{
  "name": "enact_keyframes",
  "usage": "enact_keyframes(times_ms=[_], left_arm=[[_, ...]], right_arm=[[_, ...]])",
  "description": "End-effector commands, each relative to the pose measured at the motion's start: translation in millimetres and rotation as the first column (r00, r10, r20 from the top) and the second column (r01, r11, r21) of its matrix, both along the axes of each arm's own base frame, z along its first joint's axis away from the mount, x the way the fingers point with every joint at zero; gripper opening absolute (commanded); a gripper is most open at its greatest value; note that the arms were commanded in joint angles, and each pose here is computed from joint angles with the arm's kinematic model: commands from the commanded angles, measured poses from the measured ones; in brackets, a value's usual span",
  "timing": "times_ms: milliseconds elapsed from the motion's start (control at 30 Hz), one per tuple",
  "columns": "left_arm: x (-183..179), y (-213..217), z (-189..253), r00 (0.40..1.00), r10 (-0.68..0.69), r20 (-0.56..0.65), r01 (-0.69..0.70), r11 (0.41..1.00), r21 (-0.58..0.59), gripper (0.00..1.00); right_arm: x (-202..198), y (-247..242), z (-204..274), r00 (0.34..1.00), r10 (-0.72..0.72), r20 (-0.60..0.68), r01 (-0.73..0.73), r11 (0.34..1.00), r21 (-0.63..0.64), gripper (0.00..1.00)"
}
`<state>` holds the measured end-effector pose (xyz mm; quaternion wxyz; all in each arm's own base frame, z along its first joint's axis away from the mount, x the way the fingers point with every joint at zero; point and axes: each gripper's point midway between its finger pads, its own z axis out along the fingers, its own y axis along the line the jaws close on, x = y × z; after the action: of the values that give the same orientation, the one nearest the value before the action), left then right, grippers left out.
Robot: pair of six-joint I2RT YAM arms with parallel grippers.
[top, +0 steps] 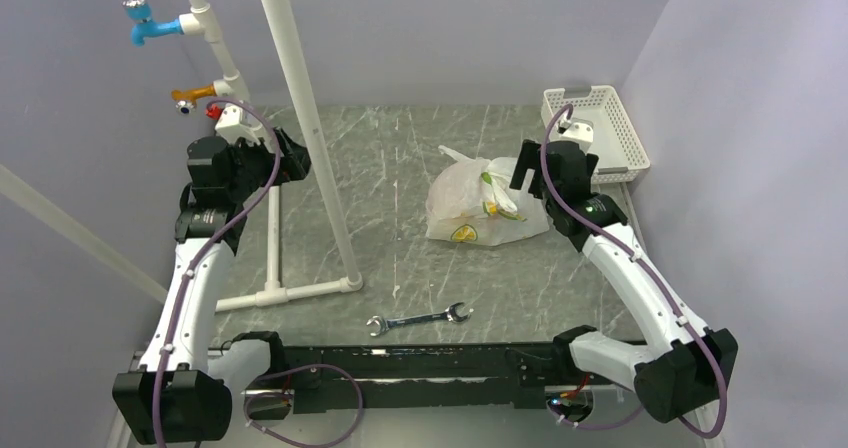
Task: Take the fake fruits out of the plastic bag
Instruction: Move the plastic bag to the center of the board.
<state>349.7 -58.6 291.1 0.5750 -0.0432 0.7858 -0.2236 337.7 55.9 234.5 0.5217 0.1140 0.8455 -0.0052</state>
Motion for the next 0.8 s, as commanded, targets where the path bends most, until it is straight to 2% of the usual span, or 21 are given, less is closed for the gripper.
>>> enact_keyframes(times_ms=[0, 100, 233, 367, 500, 600, 700, 767], left_arm=[[0.2, -3.0, 7.6, 0.999, -0.032, 0.028, 0.032, 0.999, 0.01, 0.99], [4.4, -5.8, 5.7, 0.999, -0.046, 0.021, 0.046, 0.999, -0.002, 0.99], [17.1, -9.7, 6.6, 0.999, -0.035, -0.029, 0.032, 0.996, -0.087, 0.99], [35.9, -20.2, 10.8, 0.992, -0.081, -0.095, 0.065, 0.984, -0.166, 0.99], [54.2, -21.2, 6.7, 0.983, -0.11, -0.147, 0.089, 0.985, -0.145, 0.99], [54.7, -32.6, -8.8, 0.962, -0.204, -0.182, 0.178, 0.972, -0.151, 1.0], [47.0, -48.8, -31.7, 0.934, -0.295, -0.203, 0.244, 0.939, -0.241, 0.99], [44.6, -57.4, -29.0, 0.919, -0.344, -0.192, 0.294, 0.923, -0.246, 0.99]], right_arm=[[-0.3, -7.7, 12.7, 0.998, -0.05, 0.038, 0.05, 0.999, 0.009, 1.0], [-5.0, -4.6, 22.2, 0.996, -0.025, 0.081, 0.022, 0.999, 0.036, 1.0], [0.2, -2.0, 21.6, 0.998, -0.011, 0.055, 0.01, 1.0, 0.017, 1.0], [7.5, 7.2, 16.5, 0.999, 0.025, 0.028, -0.025, 0.999, 0.022, 1.0], [13.4, 24.6, 18.8, 0.994, 0.104, 0.047, -0.107, 0.992, 0.063, 1.0], [18.9, 31.8, 13.2, 0.989, 0.145, 0.038, -0.147, 0.986, 0.082, 1.0], [27.4, 42.1, 7.1, 0.98, 0.2, 0.014, -0.201, 0.977, 0.079, 1.0], [33.6, 49.4, 7.9, 0.975, 0.224, 0.008, -0.224, 0.97, 0.09, 1.0]])
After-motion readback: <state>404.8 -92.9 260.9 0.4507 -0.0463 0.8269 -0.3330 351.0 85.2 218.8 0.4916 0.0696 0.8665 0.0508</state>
